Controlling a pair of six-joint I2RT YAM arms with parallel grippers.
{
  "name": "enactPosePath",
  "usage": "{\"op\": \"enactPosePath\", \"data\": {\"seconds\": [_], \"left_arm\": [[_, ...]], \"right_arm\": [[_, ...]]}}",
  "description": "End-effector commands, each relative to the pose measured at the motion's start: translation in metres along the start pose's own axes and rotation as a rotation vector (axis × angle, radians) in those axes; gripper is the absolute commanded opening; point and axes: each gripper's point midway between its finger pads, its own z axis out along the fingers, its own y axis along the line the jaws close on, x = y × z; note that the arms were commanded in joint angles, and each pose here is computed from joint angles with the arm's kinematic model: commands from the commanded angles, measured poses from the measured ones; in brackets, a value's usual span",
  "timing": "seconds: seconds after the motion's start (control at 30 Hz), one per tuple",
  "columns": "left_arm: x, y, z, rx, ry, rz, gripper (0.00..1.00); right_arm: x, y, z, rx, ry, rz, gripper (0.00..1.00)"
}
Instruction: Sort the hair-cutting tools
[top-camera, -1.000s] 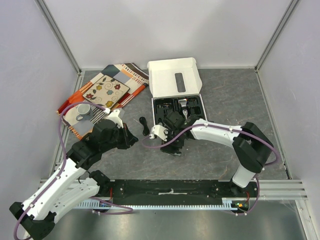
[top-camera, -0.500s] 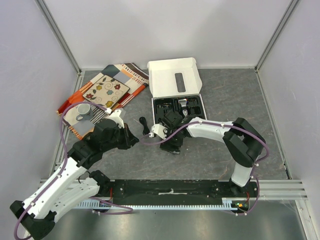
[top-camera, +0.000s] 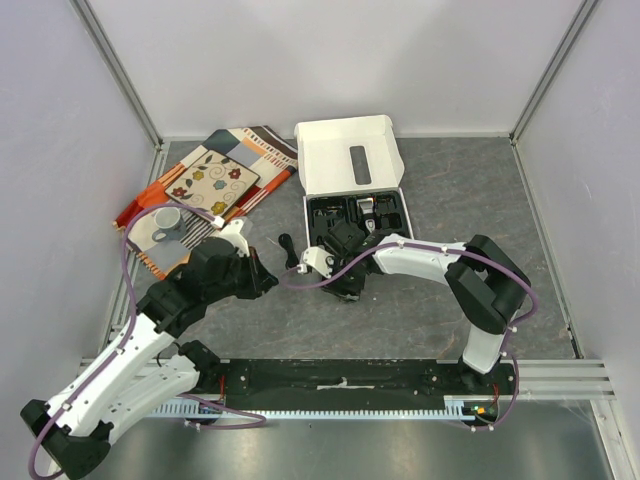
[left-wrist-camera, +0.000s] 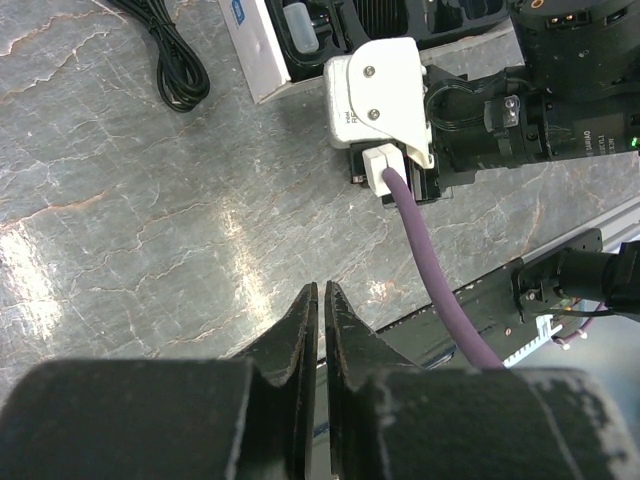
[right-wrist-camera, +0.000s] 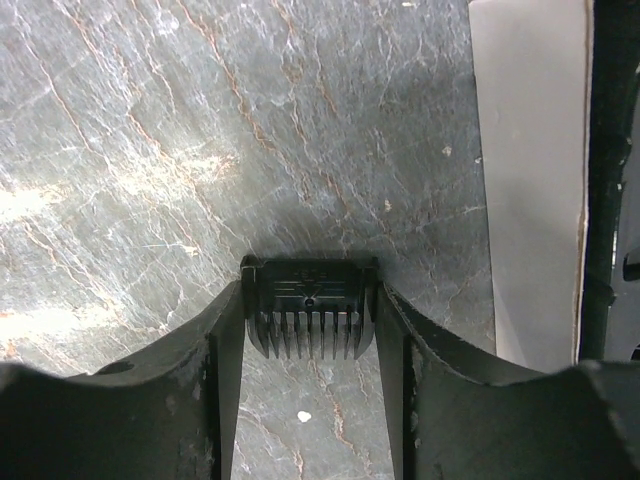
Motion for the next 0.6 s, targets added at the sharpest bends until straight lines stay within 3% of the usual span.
{"op": "enactPosePath", "data": {"seconds": [0.0, 0.2, 0.33, 0.57], "left_arm": [[-0.005, -0.004, -0.003, 0.029, -0.025, 0.034, 0.11], [-0.005, -0.006, -0.005, 0.037, -0.028, 0.033, 0.11], [-0.003, -0.007, -0.004, 0.046, -0.020, 0.027, 0.11], [0.016, -0.004, 0.023, 0.067, 0.053, 0.009, 0.11]], "right_arm": [[0.015, 0.016, 0.010, -0.075, 0.046, 0.033, 0.47], [0.017, 0.021, 0.005, -0.082, 0.049, 0.050, 0.36], [0.005, 0.020, -0.011, -0.062, 0.000, 0.051, 0.35], [-0.029, 0.012, -0.077, 0.052, -0.147, 0.059, 0.36]]}}
